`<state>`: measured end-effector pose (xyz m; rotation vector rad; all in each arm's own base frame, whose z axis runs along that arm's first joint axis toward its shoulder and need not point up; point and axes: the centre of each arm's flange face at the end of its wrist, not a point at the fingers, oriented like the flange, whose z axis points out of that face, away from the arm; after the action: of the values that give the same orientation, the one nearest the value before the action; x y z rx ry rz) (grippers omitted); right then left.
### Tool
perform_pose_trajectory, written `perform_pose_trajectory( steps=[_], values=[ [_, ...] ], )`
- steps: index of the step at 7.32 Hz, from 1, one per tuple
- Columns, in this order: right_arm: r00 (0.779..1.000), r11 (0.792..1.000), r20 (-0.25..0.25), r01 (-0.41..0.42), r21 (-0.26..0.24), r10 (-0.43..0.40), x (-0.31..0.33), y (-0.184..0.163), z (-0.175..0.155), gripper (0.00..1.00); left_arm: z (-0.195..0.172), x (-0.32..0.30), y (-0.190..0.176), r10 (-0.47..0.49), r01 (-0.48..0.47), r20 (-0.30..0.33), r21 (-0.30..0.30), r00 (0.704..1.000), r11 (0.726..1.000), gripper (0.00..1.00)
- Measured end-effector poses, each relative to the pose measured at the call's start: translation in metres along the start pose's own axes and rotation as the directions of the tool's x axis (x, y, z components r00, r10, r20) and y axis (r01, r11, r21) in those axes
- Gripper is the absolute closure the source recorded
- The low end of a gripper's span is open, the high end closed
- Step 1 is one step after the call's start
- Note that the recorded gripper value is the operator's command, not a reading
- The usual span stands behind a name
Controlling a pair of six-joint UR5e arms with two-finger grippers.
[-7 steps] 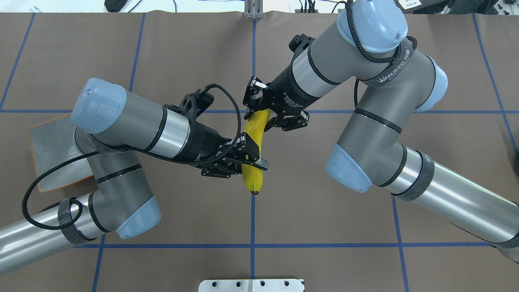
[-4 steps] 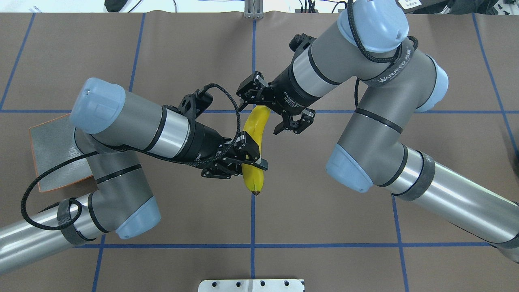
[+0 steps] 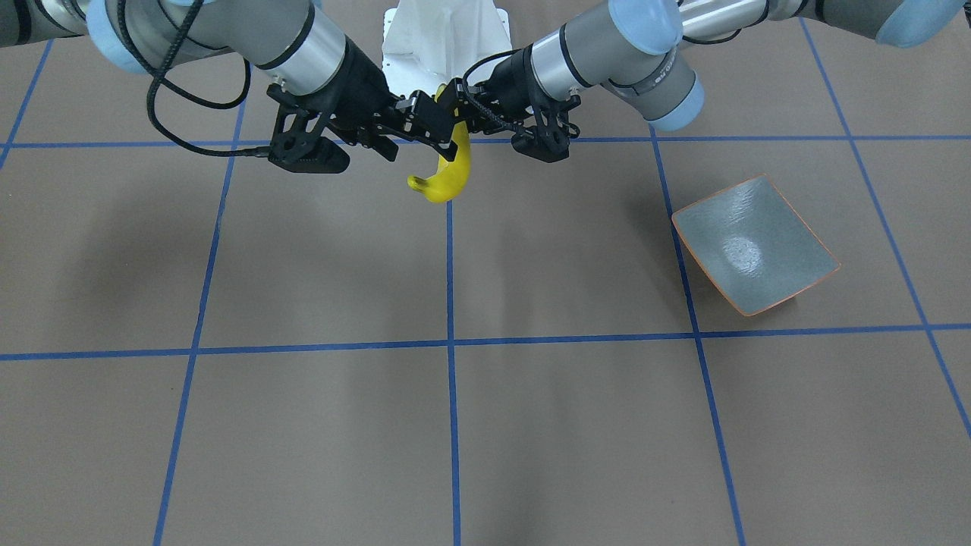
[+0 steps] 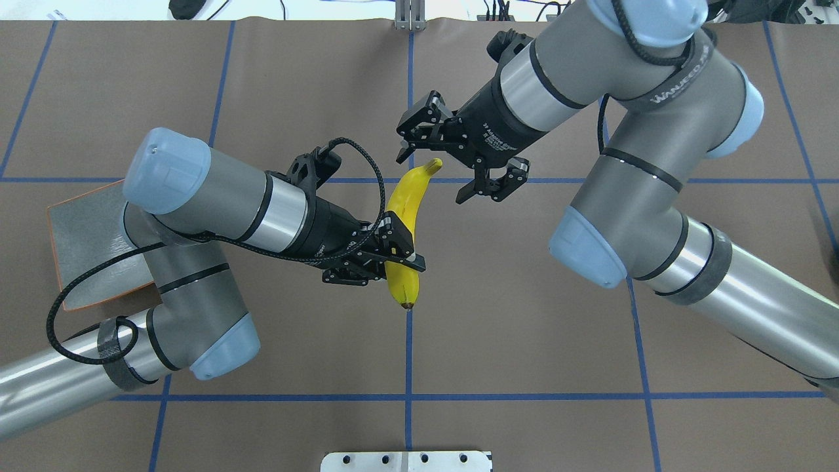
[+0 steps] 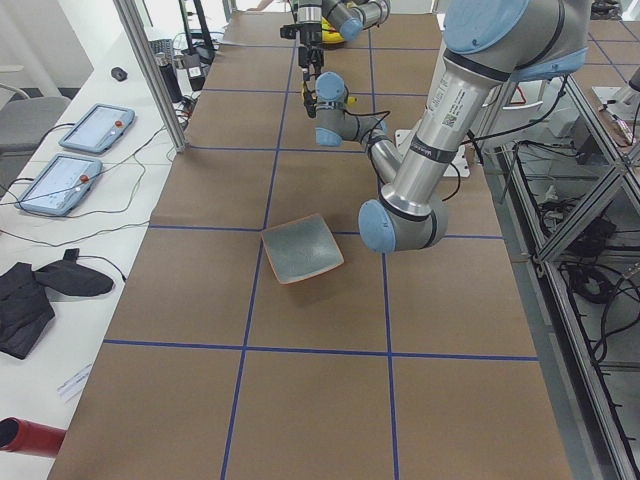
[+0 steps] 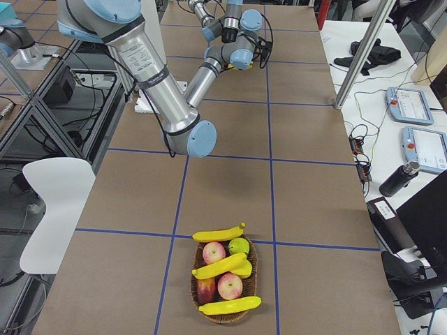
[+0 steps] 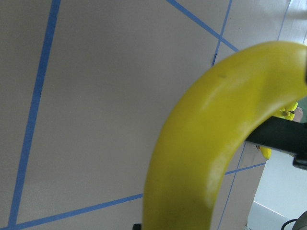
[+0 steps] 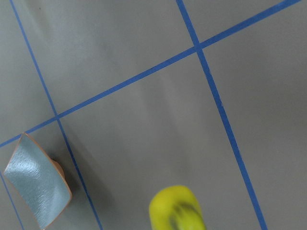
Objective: Transfer all bananas from basket to plate
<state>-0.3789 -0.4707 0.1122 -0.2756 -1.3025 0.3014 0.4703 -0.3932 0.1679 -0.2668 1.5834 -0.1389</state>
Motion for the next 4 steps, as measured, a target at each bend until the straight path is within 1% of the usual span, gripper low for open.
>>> perform_pose_trajectory(
  steps=[1, 2, 3, 4],
  values=[
    [1.0, 1.0, 0.004, 0.001, -0.009, -0.001, 0.011, -0.011, -0.022, 0.0, -0.006, -0.003, -0.015, -0.011, 0.01, 0.007, 0.026, 1.0, 1.0, 1.0],
    [1.0, 1.0, 0.005, 0.013, -0.011, -0.013, 0.027, -0.026, -0.047, 0.0, -0.019, -0.007, -0.039, -0.031, 0.029, 0.02, 0.07, 0.999, 0.997, 1.0],
    [1.0, 1.0, 0.005, 0.031, 0.002, -0.031, 0.044, -0.044, -0.069, 0.0, -0.033, -0.013, -0.062, -0.064, 0.059, 0.044, 0.111, 0.997, 0.992, 1.0],
    [0.998, 0.998, -0.002, 0.065, 0.028, -0.065, 0.064, -0.062, -0.086, 0.0, -0.05, -0.022, -0.079, -0.108, 0.097, 0.076, 0.141, 0.991, 0.985, 1.0]
  ],
)
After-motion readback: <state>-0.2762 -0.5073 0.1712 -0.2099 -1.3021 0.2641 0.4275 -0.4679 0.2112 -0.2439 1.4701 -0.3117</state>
